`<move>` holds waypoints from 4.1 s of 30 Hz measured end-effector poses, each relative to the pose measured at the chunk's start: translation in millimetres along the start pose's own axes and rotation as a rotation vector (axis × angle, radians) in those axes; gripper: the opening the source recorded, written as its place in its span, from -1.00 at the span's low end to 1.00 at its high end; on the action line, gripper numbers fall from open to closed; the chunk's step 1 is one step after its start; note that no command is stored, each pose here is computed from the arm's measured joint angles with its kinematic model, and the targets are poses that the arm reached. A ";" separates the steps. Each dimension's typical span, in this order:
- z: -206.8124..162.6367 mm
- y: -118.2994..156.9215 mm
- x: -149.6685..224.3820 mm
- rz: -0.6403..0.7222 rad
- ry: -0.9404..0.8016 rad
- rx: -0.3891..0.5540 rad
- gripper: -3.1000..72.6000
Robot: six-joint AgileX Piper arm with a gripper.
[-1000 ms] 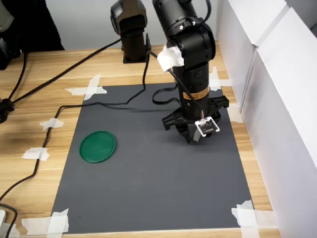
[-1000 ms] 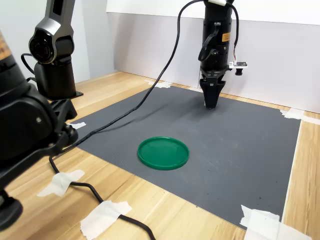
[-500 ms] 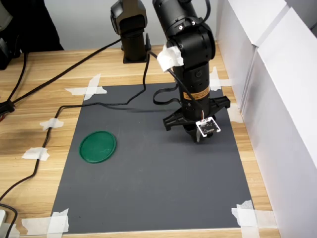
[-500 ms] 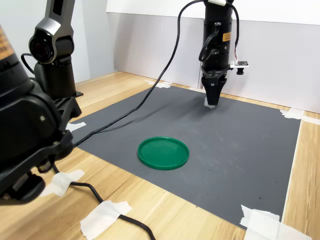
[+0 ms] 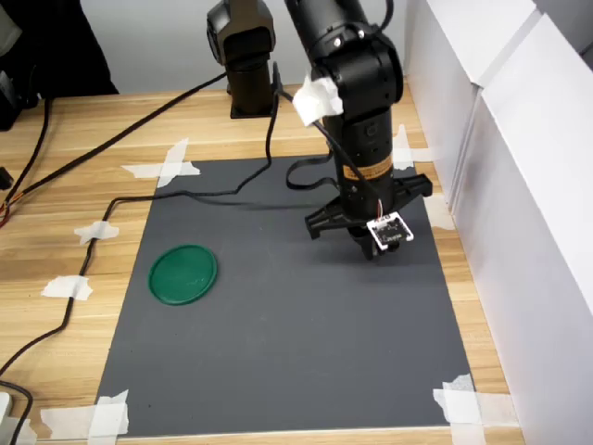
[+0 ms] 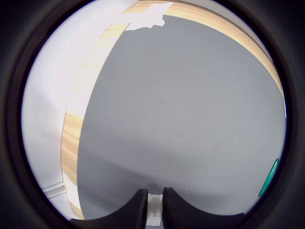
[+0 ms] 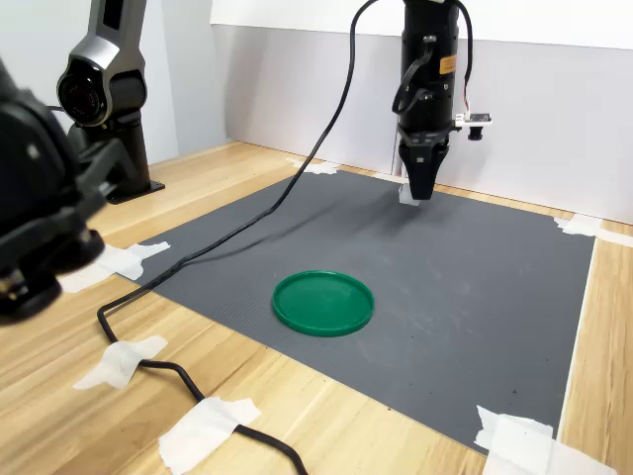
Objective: Grasp a white terminal and put it on the green lid.
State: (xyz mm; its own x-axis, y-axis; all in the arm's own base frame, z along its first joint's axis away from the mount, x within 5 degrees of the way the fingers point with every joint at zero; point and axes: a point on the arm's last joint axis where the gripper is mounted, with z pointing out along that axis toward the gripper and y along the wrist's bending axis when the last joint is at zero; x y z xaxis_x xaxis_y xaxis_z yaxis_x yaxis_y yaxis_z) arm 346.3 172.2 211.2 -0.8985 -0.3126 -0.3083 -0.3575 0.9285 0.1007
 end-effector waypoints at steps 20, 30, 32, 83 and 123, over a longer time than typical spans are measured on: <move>-99.2 -148.7 32.1 0.086 -0.026 0.175 -0.71; -94.1 -219.0 54.2 0.092 0.004 0.254 -0.71; -82.4 -222.3 53.3 0.087 0.023 0.239 -0.71; -123.7 -191.9 83.4 0.126 -0.162 0.311 0.52; -114.1 -64.0 294.5 0.263 -0.739 0.330 -0.96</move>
State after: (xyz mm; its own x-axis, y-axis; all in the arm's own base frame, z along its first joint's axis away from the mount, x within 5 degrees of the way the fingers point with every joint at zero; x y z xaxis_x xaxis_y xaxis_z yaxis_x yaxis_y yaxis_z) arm 75.6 -2.2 221.9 -0.5033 0.0260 -0.8637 0.0353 0.9993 0.0096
